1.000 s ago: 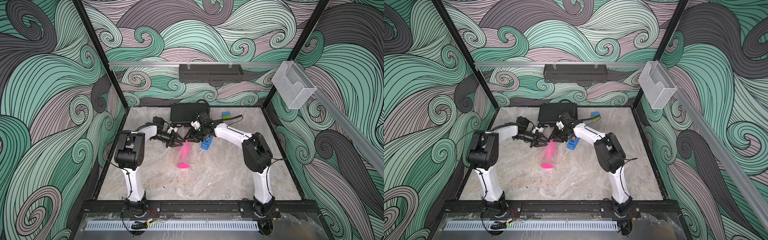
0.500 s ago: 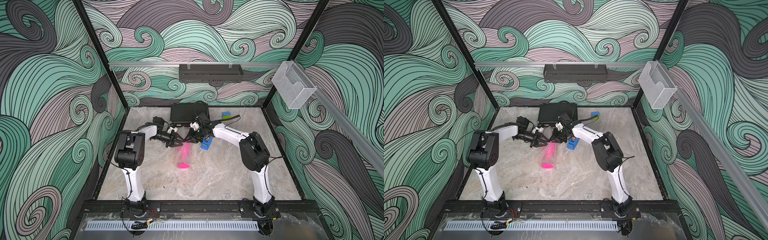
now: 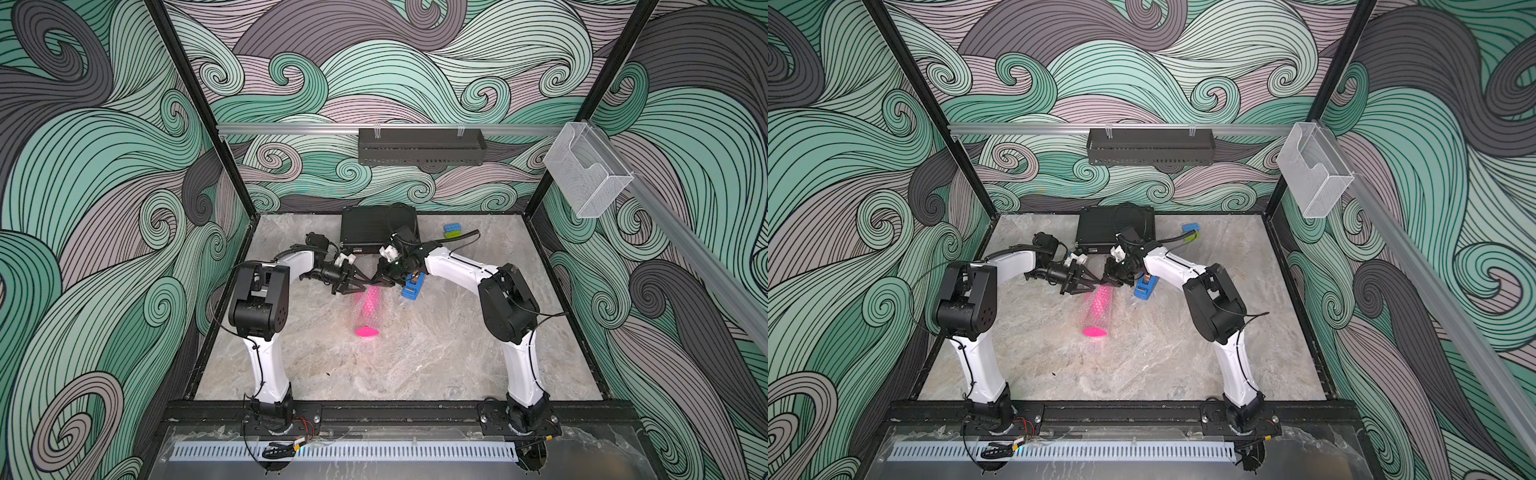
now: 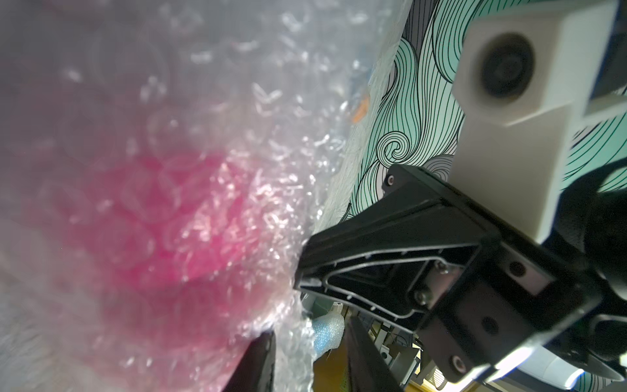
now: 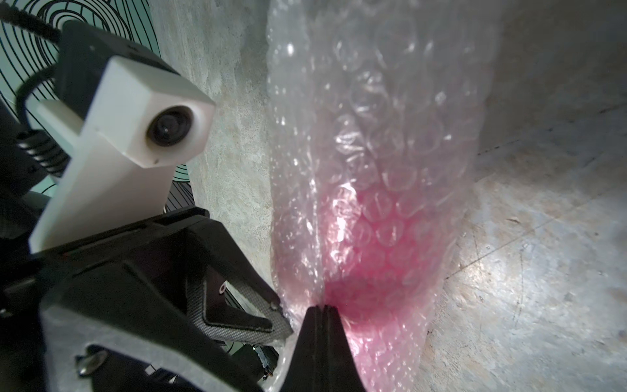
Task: Wrap wine glasses in bubble wrap
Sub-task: Wrap the wine glass in bubble wrap.
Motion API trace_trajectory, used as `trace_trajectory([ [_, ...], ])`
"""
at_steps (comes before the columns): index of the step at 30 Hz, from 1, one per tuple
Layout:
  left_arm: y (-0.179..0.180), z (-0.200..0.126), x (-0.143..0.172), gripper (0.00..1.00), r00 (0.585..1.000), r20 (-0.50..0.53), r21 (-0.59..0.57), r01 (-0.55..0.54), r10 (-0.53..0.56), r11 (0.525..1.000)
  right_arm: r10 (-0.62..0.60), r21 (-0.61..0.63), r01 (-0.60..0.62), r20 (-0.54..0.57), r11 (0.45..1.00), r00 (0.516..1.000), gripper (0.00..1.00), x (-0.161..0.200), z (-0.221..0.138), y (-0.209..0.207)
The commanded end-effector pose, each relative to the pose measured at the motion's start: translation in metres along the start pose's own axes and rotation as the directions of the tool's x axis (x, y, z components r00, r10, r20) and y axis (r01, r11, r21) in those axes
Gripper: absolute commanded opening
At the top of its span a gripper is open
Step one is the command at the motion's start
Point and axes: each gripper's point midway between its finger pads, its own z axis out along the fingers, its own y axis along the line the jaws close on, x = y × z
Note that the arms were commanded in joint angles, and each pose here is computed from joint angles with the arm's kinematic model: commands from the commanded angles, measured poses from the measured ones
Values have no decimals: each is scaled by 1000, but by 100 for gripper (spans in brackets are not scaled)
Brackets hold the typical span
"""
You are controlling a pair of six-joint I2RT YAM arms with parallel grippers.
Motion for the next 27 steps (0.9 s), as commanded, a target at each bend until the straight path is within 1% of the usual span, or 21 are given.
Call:
trace_trajectory([
  [1,14,-7,2,42,998,62,-157,-10,20,988,11,31,-9,-52,999,999,0,13,9,-11],
  [3,10,-16,4,46,995,88,-188,-26,43,982,13,34,-11,-58,999,998,0,14,12,-13],
  [4,10,-22,4,50,992,104,-223,-43,67,974,17,35,-14,-63,999,998,0,14,11,-14],
  [6,12,-37,2,59,984,133,-304,-72,117,950,19,40,-16,-63,999,998,0,15,10,-16],
  [8,17,-48,1,68,978,150,-379,-79,145,922,14,44,-11,-61,999,998,0,15,9,-17],
  [10,20,-46,-1,73,980,150,-380,-62,128,923,14,41,-12,-64,999,998,0,15,10,-17],
  [11,23,-42,-2,76,985,144,-367,-35,94,930,17,37,-15,-68,999,998,0,14,11,-16],
  [12,21,-38,-2,77,989,129,-342,-28,77,939,19,34,-17,-65,999,998,0,13,11,-15],
  [17,29,-25,-18,84,996,82,-322,-2,30,947,12,23,-10,-64,1000,998,0,13,14,-9],
  [19,26,-22,-23,87,997,72,-300,-5,28,954,11,24,-9,-68,1000,998,0,13,12,-8],
  [23,27,-11,-23,88,999,53,-260,3,11,966,5,22,-4,-56,1000,998,0,12,11,-7],
  [27,48,-4,-24,87,999,43,-305,26,-13,952,8,20,-7,-55,1000,998,0,11,9,-6],
])
